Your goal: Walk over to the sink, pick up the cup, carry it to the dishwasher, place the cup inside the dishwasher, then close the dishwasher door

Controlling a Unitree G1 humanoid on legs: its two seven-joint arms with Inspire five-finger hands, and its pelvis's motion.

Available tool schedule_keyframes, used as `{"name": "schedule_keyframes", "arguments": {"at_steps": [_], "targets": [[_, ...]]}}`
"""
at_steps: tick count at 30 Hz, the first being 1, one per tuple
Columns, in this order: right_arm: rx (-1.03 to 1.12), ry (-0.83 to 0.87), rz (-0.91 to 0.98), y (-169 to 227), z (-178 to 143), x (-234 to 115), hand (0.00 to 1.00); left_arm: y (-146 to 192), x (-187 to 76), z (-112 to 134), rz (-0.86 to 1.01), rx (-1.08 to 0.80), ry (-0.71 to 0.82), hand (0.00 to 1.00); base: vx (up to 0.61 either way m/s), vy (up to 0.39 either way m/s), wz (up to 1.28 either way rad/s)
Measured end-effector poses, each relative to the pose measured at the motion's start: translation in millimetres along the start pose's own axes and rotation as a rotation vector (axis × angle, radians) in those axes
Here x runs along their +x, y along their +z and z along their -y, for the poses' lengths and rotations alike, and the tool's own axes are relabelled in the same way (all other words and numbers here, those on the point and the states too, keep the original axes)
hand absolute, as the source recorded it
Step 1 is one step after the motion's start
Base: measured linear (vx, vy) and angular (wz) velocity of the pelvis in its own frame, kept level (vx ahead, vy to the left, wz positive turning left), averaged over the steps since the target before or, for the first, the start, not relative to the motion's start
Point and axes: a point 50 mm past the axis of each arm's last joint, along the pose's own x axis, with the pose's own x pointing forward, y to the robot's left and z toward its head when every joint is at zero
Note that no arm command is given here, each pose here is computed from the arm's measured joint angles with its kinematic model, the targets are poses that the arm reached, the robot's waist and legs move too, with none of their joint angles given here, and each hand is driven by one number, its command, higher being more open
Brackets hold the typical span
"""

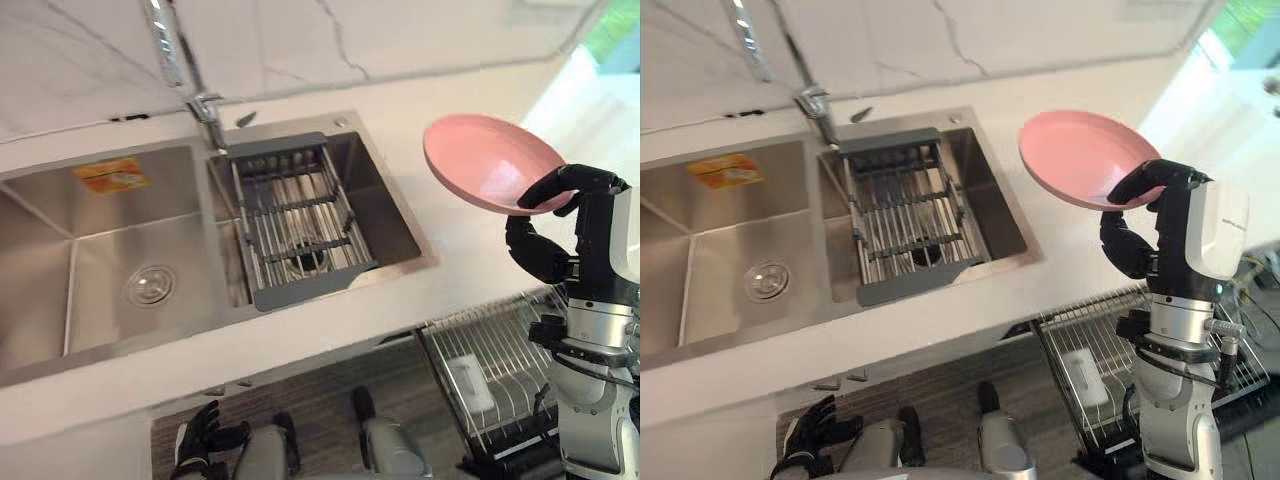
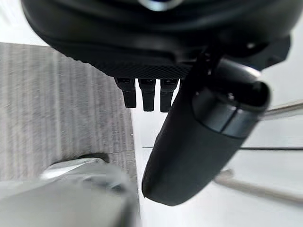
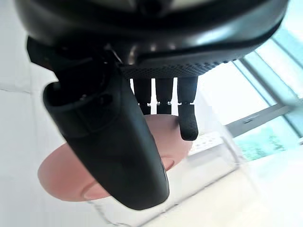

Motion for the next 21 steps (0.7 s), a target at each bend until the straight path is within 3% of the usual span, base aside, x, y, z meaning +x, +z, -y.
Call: {"name": "schedule_keyframes", "arguments": {"at_steps": [6,12,21], "targets": [[-0.054,-0.008,0.034,-1,5,0,0.30,-4,-1,-21,-0.016,-0.048,0.083,0.90,-0.01,-0.052,-0.60],[-0.180,0.054,-0.269,-51,15,-42,0.30,-17,-10,-15,-0.050,-0.092,0.101,0.90,0.06,-0.077,-0.15],[-0.116,0.132,-0.561,-79,1,-97,0.30,-35,-19,-10,-0.108,-0.041,0.062,0.90,0.01,0.026,-0.05]]}}
